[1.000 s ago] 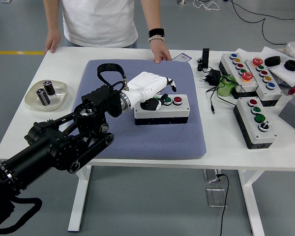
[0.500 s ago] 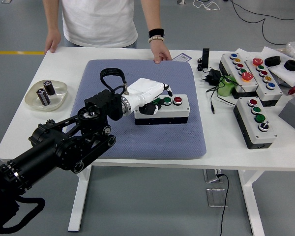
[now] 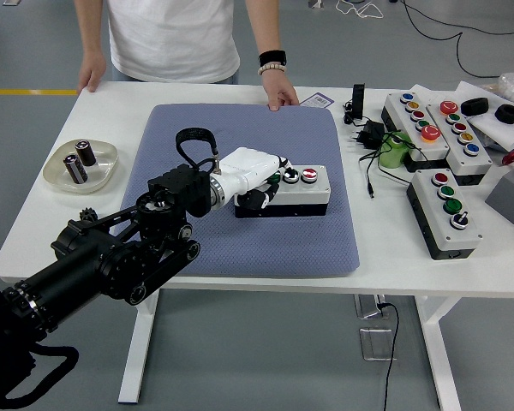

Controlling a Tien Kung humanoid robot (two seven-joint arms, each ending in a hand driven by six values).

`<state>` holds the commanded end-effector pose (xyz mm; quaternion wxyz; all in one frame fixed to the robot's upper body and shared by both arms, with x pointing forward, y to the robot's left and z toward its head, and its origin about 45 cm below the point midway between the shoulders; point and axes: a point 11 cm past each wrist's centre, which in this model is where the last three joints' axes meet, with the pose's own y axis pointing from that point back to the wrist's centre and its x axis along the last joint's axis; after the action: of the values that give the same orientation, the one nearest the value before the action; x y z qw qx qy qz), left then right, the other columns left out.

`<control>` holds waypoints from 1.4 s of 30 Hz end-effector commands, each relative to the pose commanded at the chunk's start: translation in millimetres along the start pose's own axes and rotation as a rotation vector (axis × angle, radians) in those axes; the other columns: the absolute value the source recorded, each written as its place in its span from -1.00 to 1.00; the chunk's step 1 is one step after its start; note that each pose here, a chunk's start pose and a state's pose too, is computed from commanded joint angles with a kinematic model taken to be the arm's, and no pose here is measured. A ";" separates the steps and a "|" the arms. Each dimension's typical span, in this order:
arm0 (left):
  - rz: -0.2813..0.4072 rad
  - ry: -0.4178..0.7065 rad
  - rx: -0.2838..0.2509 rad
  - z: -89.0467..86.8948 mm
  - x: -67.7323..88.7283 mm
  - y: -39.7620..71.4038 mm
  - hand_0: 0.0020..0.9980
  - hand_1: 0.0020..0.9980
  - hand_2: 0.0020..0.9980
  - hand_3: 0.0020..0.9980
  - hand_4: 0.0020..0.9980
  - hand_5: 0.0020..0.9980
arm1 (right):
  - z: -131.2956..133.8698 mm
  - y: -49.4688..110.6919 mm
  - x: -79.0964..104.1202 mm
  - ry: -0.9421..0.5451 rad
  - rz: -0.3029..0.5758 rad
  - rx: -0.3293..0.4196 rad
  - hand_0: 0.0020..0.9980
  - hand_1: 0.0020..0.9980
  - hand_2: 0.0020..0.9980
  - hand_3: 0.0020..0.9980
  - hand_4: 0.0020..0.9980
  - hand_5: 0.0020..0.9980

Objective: Pick up the button,place it on the desk,press the button,press the button

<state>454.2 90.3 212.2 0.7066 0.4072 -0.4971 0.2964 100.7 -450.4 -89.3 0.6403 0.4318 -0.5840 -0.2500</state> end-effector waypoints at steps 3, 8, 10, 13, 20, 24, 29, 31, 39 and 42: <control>0.008 0.003 -0.002 0.5 2.8 0.0 -1.00 -1.00 -1.00 0.50 -0.42 -1.00 | 0.1 0.0 0.2 0.000 0.000 0.000 0.29 0.06 0.13 0.27 -0.52 -0.52; 0.047 0.020 -0.012 2.5 11.5 0.3 -1.00 -1.00 -1.00 0.49 -0.42 -1.00 | -0.3 0.0 0.2 -0.001 0.001 0.001 0.29 0.06 0.13 0.27 -0.52 -0.52; 0.074 0.032 -0.020 4.5 17.5 0.6 -1.00 -1.00 -1.00 0.49 -0.42 -1.00 | -0.1 0.0 0.1 -0.001 0.001 0.001 0.29 0.06 0.13 0.27 -0.52 -0.52; 0.098 0.040 -0.031 7.1 24.4 0.7 -1.00 -1.00 -1.00 0.49 -0.42 -1.00 | -0.3 0.0 0.1 0.000 0.001 0.000 0.29 0.06 0.13 0.27 -0.52 -0.52; 0.098 0.026 -0.030 6.8 27.1 -1.1 -1.00 -1.00 -1.00 0.49 -0.43 -1.00 | -0.6 0.0 0.2 0.001 0.000 0.001 0.29 0.06 0.13 0.27 -0.52 -0.52; 0.085 0.012 -0.023 4.8 25.4 -2.5 -1.00 -1.00 -1.00 0.49 -0.43 -1.00 | -0.2 -0.1 0.5 0.001 0.001 0.001 0.29 0.06 0.13 0.27 -0.52 -0.52; 0.078 -0.001 -0.028 6.2 25.2 -3.4 -1.00 -1.00 -1.00 0.49 -0.43 -1.00 | 0.5 -0.2 1.1 0.004 0.002 0.001 0.29 0.06 0.13 0.27 -0.52 -0.52; 0.078 -0.003 -0.030 7.0 25.7 -3.6 -1.00 -1.00 -1.00 0.49 -0.43 -1.00 | 0.5 -0.2 1.5 0.005 0.003 0.001 0.29 0.06 0.13 0.27 -0.52 -0.52; 0.080 0.026 -0.092 27.4 26.4 -0.6 -1.00 -1.00 -1.00 0.49 -0.43 -1.00 | 0.4 -0.3 2.2 0.003 0.004 0.000 0.29 0.06 0.13 0.27 -0.52 -0.52; 0.081 0.024 -0.106 32.5 26.3 0.1 -1.00 -1.00 -1.00 0.49 -0.43 -1.00 | 0.4 -0.3 2.2 0.004 0.005 0.000 0.29 0.06 0.13 0.27 -0.52 -0.52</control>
<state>447.8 62.4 242.7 0.7205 0.3454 -0.5196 0.3027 100.8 -452.6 -88.4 0.6421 0.4309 -0.5836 -0.2478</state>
